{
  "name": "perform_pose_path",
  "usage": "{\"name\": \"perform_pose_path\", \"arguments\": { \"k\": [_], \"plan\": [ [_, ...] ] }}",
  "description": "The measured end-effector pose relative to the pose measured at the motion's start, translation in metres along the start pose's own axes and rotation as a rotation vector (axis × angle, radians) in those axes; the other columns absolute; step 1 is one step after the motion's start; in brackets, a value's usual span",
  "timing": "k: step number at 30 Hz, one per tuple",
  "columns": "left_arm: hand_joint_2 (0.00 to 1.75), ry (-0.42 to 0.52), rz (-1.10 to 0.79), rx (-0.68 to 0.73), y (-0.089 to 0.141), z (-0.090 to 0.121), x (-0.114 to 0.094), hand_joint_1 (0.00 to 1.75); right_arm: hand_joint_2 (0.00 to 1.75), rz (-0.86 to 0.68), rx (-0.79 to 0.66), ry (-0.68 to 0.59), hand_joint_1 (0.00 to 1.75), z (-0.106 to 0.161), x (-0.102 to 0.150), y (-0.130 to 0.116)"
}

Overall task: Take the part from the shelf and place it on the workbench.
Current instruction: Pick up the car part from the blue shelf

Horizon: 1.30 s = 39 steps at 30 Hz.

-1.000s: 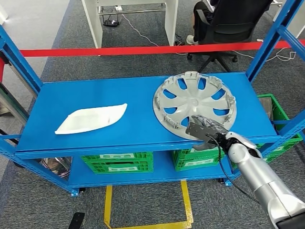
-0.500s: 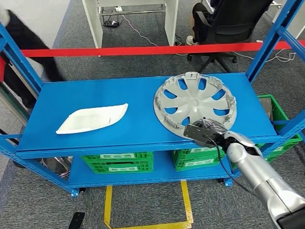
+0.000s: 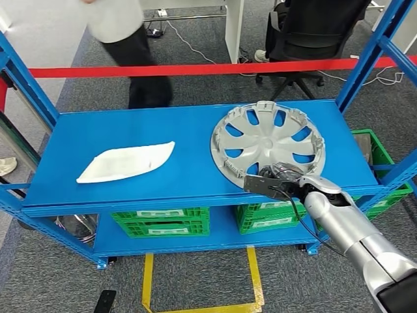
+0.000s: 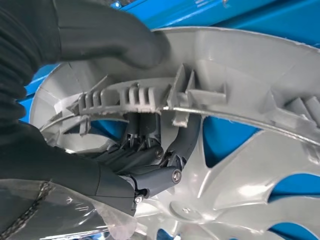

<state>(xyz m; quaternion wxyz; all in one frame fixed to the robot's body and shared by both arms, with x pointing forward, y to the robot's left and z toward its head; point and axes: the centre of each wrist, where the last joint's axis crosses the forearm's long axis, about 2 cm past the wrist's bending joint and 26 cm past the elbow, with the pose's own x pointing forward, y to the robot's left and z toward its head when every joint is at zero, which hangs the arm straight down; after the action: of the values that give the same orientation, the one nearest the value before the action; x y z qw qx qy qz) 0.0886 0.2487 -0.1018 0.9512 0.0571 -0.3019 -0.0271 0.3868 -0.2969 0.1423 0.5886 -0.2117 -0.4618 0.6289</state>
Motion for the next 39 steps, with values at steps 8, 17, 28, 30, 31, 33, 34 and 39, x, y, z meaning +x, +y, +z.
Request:
{"name": "perform_pose_path", "arguments": {
  "k": [8, 17, 28, 30, 31, 33, 34, 39],
  "plan": [
    [1.75, 0.000, 0.000, 0.000, 0.000, 0.000, 0.000, 0.00, 1.75, 0.020, 0.004, -0.020, 0.00, -0.002, 0.005, -0.007],
    [1.75, -0.001, 0.001, 0.001, 0.000, 0.000, 0.001, 0.00, 1.75, 0.024, 0.068, -0.074, 0.05, -0.004, 0.017, -0.012],
    [1.75, -0.002, -0.001, 0.001, 0.000, -0.001, 0.002, 0.00, 1.75, 0.027, 0.108, -0.102, 1.75, -0.004, 0.020, -0.008],
    [1.75, -0.002, -0.001, 0.001, 0.000, -0.001, 0.002, 0.00, 1.75, 0.026, 0.112, -0.105, 1.75, -0.004, 0.020, -0.008],
    [1.75, -0.002, -0.001, 0.001, 0.000, -0.001, 0.002, 0.00, 1.75, 0.026, 0.113, -0.107, 1.75, -0.004, 0.020, -0.008],
    [1.75, -0.002, -0.001, 0.001, 0.000, -0.001, 0.002, 0.00, 1.75, 0.026, 0.115, -0.109, 1.75, -0.004, 0.020, -0.007],
    [1.75, -0.002, -0.001, 0.001, 0.000, -0.001, 0.002, 0.00, 1.75, 0.026, 0.116, -0.111, 1.75, -0.004, 0.020, -0.007],
    [1.75, -0.001, -0.001, 0.002, 0.000, -0.001, 0.002, 0.00, 1.75, 0.028, 0.116, -0.113, 1.75, -0.003, 0.020, -0.006]
  ]
}}
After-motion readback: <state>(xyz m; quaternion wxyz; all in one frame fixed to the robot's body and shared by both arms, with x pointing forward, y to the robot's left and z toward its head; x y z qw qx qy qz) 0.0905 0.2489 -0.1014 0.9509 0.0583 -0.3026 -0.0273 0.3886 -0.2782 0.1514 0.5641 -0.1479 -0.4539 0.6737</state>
